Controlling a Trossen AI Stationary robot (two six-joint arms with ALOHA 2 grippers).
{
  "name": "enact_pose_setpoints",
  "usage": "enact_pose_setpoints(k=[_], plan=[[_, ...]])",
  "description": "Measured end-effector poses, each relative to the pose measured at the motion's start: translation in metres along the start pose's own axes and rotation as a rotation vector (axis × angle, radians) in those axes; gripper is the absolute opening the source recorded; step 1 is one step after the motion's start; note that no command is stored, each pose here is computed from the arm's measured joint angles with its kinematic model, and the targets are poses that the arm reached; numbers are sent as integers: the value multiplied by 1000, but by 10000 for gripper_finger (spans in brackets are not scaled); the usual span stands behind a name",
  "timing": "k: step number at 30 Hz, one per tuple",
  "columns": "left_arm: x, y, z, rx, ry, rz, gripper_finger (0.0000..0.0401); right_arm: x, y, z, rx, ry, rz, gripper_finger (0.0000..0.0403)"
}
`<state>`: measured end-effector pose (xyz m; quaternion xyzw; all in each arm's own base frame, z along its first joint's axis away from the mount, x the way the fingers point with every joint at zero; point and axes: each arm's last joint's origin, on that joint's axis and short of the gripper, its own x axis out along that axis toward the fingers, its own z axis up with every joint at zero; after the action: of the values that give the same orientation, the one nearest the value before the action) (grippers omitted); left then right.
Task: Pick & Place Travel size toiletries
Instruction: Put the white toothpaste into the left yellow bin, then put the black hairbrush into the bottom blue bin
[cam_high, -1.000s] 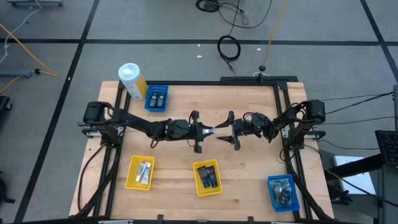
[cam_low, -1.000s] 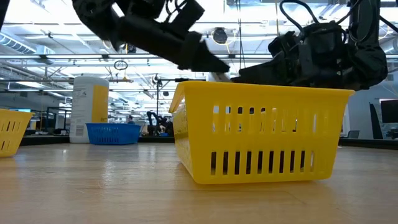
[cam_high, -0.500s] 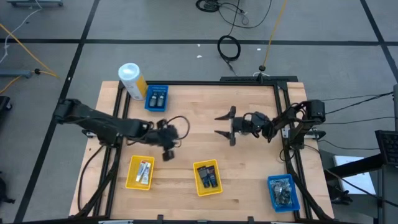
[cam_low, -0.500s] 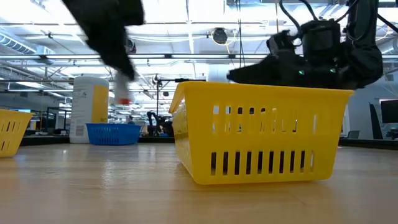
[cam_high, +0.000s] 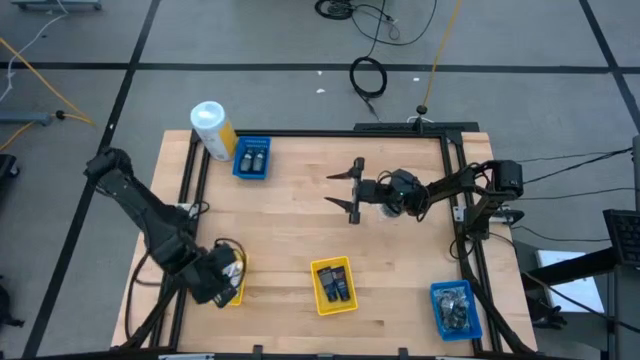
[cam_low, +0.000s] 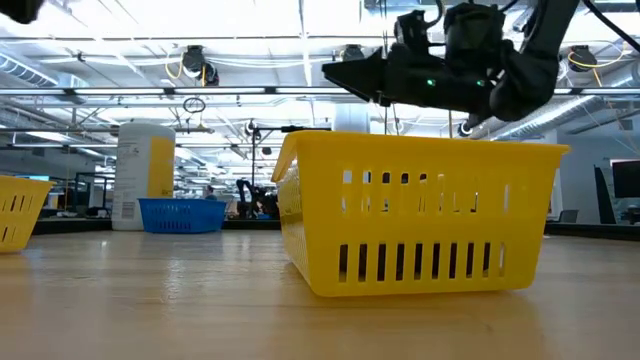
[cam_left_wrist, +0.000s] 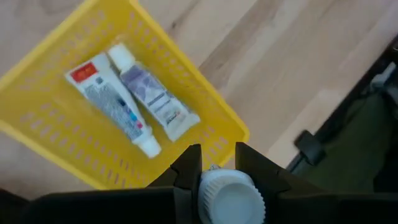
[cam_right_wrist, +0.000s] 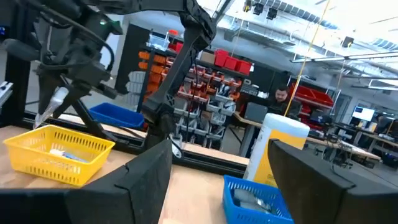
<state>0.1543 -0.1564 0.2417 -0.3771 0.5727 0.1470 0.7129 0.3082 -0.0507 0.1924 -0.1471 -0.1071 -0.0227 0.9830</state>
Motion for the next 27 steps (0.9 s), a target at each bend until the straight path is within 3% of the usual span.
enact_pose_setpoints(k=[6, 11, 18, 21, 27], plan=[[11, 10, -13, -16, -110, 41, 76, 6, -1, 1, -18, 14, 5, 256], [30, 30, -8, -81, -50, 136, 76, 6, -1, 1, -15, 13, 5, 256], [45, 42, 3, -163, 55, 152, 82, 6, 1, -2, 8, 52, 18, 254], [45, 46, 7, -157, 84, 163, 108, 6, 1, -3, 25, 61, 20, 254], [29, 54, 19, -96, 138, 122, 203, 5, 2, -6, 31, 89, 27, 254]])
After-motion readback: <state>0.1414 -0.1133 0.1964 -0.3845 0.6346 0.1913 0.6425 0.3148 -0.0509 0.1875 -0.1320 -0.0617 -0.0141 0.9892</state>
